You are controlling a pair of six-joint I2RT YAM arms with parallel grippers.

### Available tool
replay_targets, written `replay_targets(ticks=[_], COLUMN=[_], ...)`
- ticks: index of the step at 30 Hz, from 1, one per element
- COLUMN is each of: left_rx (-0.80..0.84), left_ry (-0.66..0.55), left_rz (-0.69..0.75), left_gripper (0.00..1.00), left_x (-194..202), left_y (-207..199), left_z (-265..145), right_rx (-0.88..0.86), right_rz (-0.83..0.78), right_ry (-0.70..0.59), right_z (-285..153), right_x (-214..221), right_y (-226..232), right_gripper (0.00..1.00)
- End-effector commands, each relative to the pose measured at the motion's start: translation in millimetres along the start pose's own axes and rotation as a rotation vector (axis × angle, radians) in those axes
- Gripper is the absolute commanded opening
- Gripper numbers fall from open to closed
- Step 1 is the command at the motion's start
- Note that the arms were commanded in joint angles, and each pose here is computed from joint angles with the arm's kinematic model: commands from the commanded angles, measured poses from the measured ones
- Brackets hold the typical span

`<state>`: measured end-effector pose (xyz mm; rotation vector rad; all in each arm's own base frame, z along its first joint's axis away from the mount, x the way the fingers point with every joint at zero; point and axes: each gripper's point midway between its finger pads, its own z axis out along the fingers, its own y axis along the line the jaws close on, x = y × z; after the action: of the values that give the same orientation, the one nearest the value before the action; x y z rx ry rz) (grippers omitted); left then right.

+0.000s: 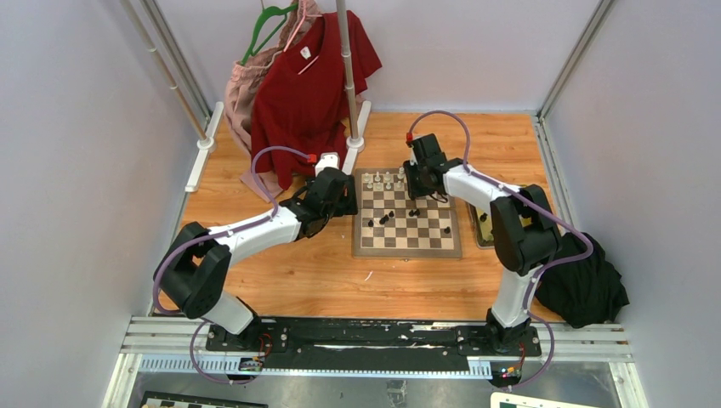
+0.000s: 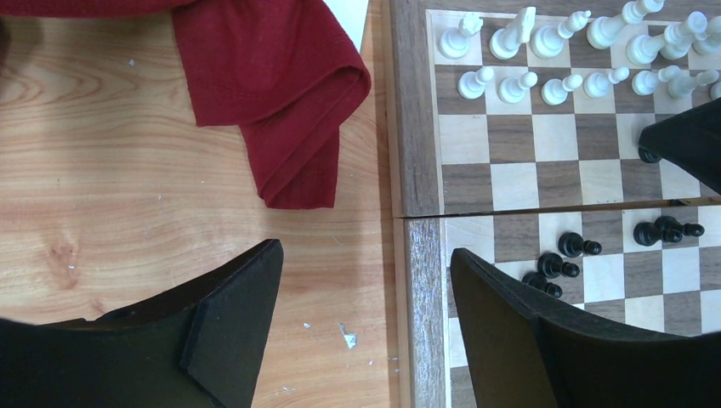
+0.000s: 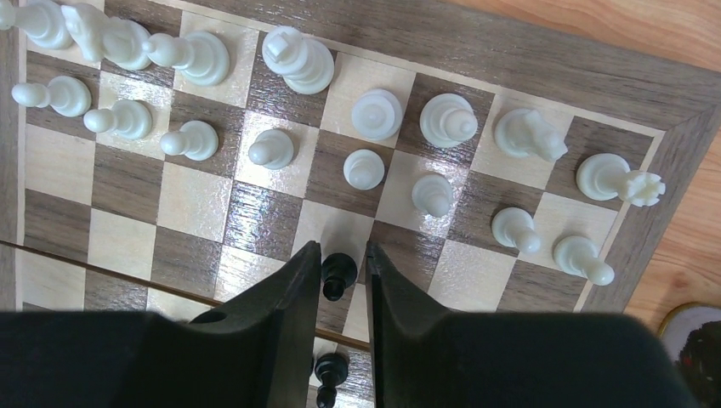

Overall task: Set up the chess pieces on the board
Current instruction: Pick up the chess piece from the chessboard.

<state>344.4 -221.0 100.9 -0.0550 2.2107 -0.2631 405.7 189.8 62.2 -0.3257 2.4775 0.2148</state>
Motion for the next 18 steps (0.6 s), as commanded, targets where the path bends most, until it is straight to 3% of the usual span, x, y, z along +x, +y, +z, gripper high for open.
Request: replay_targets(ticks=[1, 11, 18], left_rx=[-0.003, -0.009, -0.019], left_ry=[-0.042, -0.044, -0.054], left_rz=[-0.011, -0.014, -0.014], left_gripper=[0.78, 0.78, 0.78], left_x=[-13.1, -13.8, -15.5], left_y=[-6.2, -4.0, 0.4], left_z=[1.8, -1.1, -6.3], right_rx=[-0.020, 0.027, 0.041], right_rz=[-0.035, -0.058, -0.068], right_ry=[0.001, -0.010, -0.048], right_z=[-0.1, -10.0, -28.5], right_x=[-1.4, -2.4, -9.7], right_y=[10.5, 5.8, 4.8], right_gripper=[0.29, 0.05, 0.00])
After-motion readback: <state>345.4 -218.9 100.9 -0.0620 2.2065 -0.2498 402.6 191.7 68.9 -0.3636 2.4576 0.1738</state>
